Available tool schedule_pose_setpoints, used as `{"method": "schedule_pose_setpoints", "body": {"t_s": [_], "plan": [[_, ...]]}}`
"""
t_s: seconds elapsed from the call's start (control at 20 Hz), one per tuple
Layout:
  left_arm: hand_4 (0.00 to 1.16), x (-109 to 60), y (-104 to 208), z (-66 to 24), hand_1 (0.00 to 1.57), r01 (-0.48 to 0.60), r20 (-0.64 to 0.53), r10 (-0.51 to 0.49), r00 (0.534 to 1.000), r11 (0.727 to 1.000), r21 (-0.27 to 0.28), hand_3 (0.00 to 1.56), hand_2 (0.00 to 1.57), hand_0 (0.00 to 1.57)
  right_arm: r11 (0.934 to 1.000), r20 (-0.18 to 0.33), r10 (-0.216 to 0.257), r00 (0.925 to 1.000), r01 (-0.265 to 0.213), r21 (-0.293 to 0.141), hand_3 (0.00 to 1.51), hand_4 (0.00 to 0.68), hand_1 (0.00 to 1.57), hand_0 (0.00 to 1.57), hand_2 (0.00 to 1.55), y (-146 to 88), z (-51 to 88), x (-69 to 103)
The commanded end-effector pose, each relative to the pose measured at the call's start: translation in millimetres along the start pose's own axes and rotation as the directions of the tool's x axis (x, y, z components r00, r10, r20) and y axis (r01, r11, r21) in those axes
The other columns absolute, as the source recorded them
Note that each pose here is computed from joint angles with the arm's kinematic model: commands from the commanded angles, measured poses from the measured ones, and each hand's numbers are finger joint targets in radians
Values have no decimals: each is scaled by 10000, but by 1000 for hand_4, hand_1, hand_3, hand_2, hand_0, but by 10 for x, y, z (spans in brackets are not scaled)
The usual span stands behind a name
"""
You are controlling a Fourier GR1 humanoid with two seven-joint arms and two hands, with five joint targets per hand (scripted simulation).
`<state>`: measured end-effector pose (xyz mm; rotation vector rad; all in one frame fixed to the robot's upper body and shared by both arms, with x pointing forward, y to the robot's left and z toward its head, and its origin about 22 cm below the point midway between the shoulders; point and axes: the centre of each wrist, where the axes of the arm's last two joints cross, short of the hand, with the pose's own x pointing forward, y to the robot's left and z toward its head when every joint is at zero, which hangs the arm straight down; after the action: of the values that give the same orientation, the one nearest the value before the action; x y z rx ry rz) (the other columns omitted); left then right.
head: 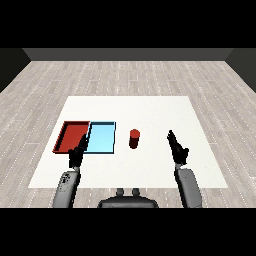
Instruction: Pick the red can and put it in the red box
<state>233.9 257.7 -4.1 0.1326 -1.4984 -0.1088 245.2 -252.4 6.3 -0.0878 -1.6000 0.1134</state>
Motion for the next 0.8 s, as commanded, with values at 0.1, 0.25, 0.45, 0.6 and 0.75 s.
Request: {"method": "schedule_pose_setpoints", "body": {"t_s": [0.1,0.25,0.45,0.6,0.75], "plan": [[0,3,43,0,0,6,34,-7,10000,9999,138,0,0,0,10000,-387,21,9993,-22,-23,0,0,0,0,0,-154,85,-15],[0,-22,97,117,0,121,-3,-121,9999,9999,78,0,0,0,10000,-375,28,9993,-31,-62,0,0,0,0,0,-196,112,34],[0,289,-46,-78,0,-1311,4659,1240,8761,9912,-173,0,0,0,9899,2985,-1408,9439,1301,557,0,0,0,0,0,-213,131,178],[0,226,58,87,0,-1345,4959,1292,8587,9906,-253,0,0,0,9890,2873,-1469,9465,1357,587,0,0,0,0,0,-108,60,113],[0,39,-54,168,0,-1504,4946,1388,8580,9885,-165,0,0,0,9884,3025,-1505,9412,1375,639,0,0,0,0,0,-165,-7,-29]]}}
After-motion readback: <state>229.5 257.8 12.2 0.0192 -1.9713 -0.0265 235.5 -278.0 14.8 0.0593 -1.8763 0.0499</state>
